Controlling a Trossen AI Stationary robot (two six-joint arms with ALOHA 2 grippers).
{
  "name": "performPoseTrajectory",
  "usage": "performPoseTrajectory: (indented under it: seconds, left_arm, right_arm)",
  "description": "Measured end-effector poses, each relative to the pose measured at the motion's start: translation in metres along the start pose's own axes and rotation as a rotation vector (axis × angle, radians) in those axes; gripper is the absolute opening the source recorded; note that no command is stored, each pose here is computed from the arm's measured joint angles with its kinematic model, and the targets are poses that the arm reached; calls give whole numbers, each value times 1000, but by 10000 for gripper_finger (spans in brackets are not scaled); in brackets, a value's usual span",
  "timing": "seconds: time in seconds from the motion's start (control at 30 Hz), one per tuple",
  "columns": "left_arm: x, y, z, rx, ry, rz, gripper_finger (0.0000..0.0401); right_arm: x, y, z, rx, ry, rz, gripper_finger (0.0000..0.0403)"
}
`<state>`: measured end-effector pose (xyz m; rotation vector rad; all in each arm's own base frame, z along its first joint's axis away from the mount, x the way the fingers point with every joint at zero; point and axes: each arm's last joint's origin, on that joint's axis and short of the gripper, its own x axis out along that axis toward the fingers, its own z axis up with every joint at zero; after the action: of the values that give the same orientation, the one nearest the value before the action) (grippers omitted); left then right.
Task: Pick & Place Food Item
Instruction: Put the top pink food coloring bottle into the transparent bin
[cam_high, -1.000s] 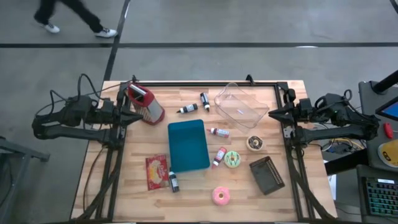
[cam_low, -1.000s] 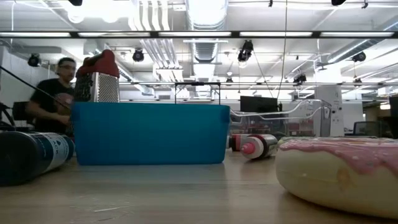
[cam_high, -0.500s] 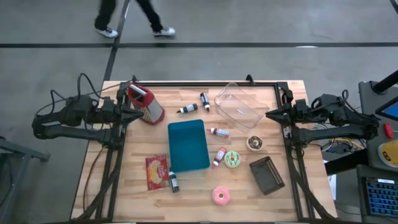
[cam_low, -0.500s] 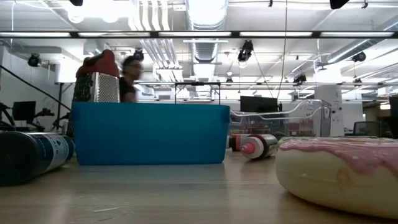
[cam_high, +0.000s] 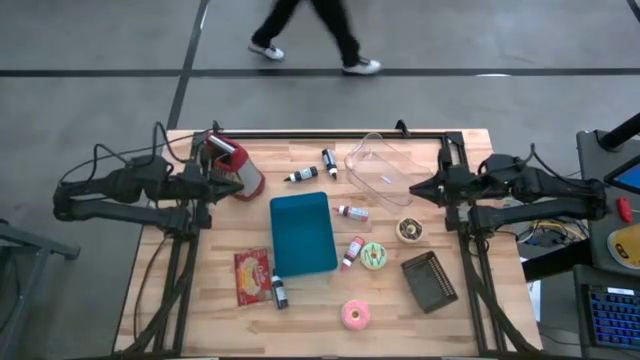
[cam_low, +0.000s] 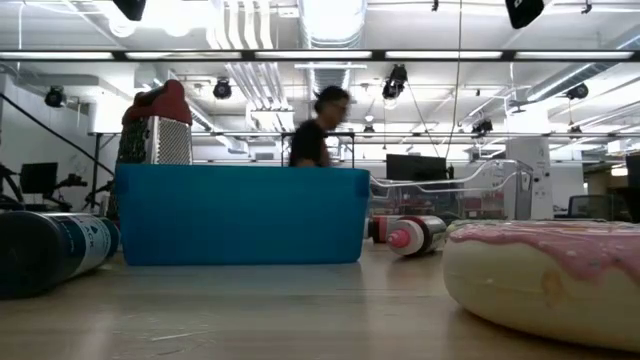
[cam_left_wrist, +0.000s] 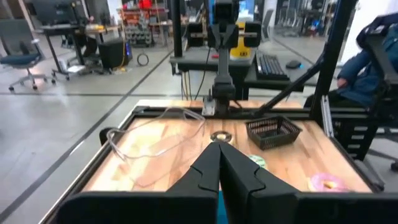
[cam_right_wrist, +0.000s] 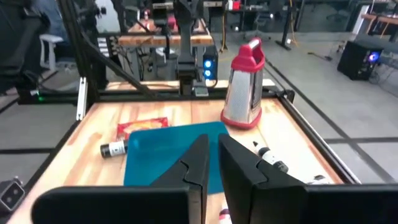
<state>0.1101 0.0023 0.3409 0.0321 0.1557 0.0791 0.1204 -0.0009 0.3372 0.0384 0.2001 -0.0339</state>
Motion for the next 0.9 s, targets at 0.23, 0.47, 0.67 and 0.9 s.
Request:
performPoseTrajectory:
  seconds: [0.23,0.47,0.67,0.9]
  left_arm:
    - [13,-1,-3,5,52,-2,9]
    - [25,-2,-7,8,101,-5,9]
    - [37,-3,-11,12,151,-7,9]
    - [50,-5,-16,17,206,-8,9]
  right_arm:
    - [14,0,-3,-5,57,-2,34]
    - [26,1,-7,-16,104,-3,34]
    - [35,1,-10,-20,140,-4,34]
    - [46,1,-14,-21,189,-5,34]
